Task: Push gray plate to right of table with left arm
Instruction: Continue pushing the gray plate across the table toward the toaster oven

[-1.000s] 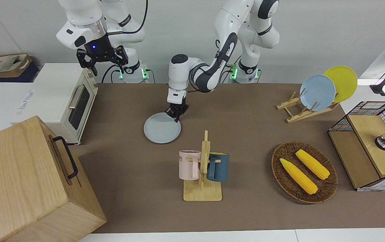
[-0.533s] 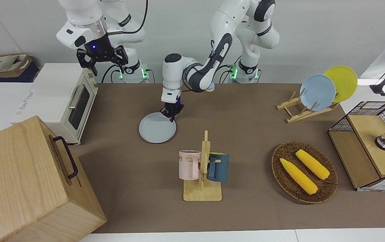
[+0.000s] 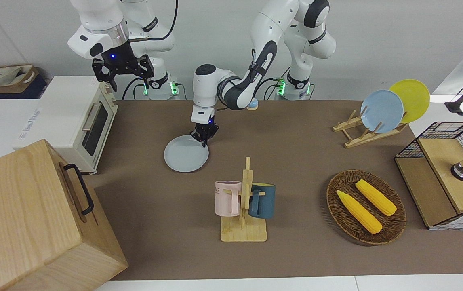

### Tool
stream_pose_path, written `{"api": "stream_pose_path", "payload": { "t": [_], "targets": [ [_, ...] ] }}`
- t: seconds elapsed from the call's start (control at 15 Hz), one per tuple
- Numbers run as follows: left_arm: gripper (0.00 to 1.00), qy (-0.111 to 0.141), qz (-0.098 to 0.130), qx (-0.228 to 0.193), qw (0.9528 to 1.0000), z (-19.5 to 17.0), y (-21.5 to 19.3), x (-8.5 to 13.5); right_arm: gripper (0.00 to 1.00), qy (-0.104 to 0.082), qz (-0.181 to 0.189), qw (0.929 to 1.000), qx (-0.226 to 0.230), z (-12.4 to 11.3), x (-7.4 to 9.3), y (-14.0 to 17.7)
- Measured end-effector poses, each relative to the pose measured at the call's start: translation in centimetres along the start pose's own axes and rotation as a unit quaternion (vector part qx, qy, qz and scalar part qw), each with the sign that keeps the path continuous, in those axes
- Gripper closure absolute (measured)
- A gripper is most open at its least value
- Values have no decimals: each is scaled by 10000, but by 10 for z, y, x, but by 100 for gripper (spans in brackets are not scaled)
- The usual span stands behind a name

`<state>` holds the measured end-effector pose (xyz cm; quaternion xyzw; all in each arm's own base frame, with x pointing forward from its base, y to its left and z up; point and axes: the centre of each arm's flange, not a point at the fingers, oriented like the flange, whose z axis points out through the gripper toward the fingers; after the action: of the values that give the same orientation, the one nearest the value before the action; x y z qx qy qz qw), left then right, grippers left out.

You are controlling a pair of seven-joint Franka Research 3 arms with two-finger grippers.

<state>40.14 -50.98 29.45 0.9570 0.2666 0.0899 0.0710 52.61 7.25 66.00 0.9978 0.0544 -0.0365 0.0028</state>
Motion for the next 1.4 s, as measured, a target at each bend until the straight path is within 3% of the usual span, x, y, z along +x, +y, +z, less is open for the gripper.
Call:
{"api": "stream_pose_path", "payload": {
  "t": [0.07, 0.4, 0.73, 0.93, 1.13, 1.27, 1.4],
  "targets": [
    [49, 31, -13, 53, 10000, -1, 1, 4, 1, 0, 0, 10000, 0, 0, 0, 0],
    [1, 227, 155, 389, 9989, -22, 7, 29, 1, 0, 0, 10000, 0, 0, 0, 0],
    [0, 357, 354, 578, 9971, -58, 0, 83, 1, 0, 0, 10000, 0, 0, 0, 0],
    [0, 93, 284, 680, 9972, -98, -8, 138, 1, 0, 0, 10000, 0, 0, 0, 0],
    [0, -113, 459, 908, 9947, -156, -14, 192, 1, 0, 0, 10000, 0, 0, 0, 0],
    [0, -251, 416, 982, 9940, -172, -25, 221, 1, 0, 0, 10000, 0, 0, 0, 0],
    [0, -380, 537, 1085, 9919, -185, -42, 255, 1, 0, 0, 10000, 0, 0, 0, 0]
  ]
}}
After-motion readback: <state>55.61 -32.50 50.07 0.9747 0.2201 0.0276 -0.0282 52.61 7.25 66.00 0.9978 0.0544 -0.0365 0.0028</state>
